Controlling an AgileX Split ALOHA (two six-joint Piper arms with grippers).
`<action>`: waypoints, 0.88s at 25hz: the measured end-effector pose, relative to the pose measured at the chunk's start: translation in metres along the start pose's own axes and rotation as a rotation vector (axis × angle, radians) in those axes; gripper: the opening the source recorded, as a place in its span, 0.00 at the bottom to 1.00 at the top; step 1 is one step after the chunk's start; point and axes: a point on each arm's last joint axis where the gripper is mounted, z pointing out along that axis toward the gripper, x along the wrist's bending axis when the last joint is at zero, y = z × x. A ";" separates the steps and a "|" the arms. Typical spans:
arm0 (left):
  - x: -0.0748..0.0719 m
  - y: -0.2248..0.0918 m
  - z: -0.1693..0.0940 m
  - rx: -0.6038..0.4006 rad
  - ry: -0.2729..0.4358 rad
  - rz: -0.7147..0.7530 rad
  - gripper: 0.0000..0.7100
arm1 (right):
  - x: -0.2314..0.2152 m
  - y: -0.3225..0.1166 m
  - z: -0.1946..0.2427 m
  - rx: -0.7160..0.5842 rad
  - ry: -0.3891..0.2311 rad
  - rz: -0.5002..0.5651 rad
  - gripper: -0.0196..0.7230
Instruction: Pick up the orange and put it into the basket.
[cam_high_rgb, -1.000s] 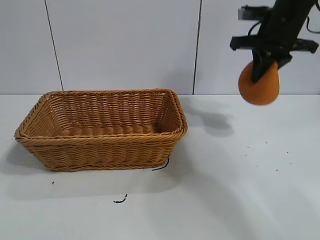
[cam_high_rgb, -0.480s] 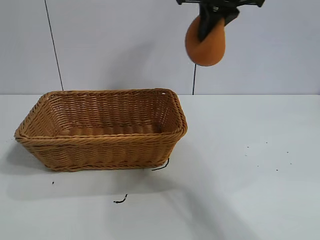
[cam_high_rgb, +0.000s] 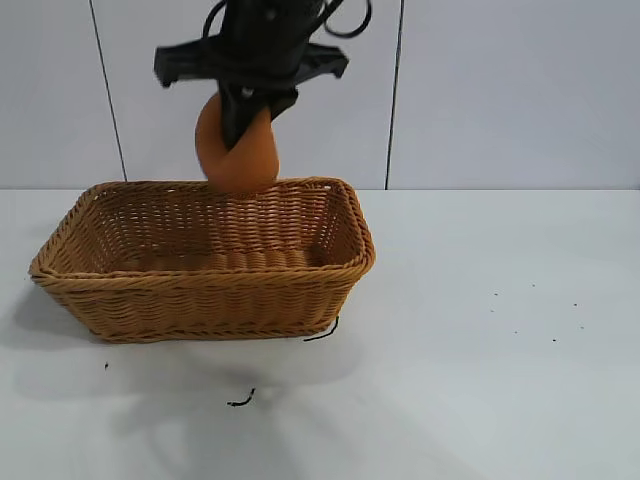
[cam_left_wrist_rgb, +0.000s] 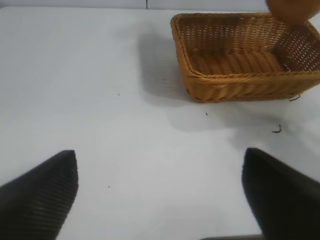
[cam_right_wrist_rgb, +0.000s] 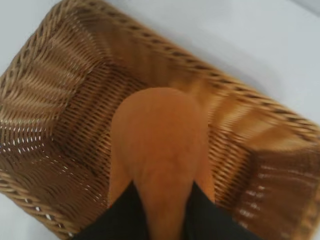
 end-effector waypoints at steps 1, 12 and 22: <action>0.000 0.000 0.000 0.000 0.000 0.000 0.90 | 0.000 0.000 0.001 0.001 0.005 0.005 0.48; 0.000 0.000 0.000 0.000 0.000 0.000 0.90 | -0.018 0.018 -0.061 -0.119 -0.030 0.016 0.88; 0.000 0.000 0.000 0.000 0.000 0.000 0.90 | -0.153 0.006 -0.096 -0.065 -0.216 0.220 0.88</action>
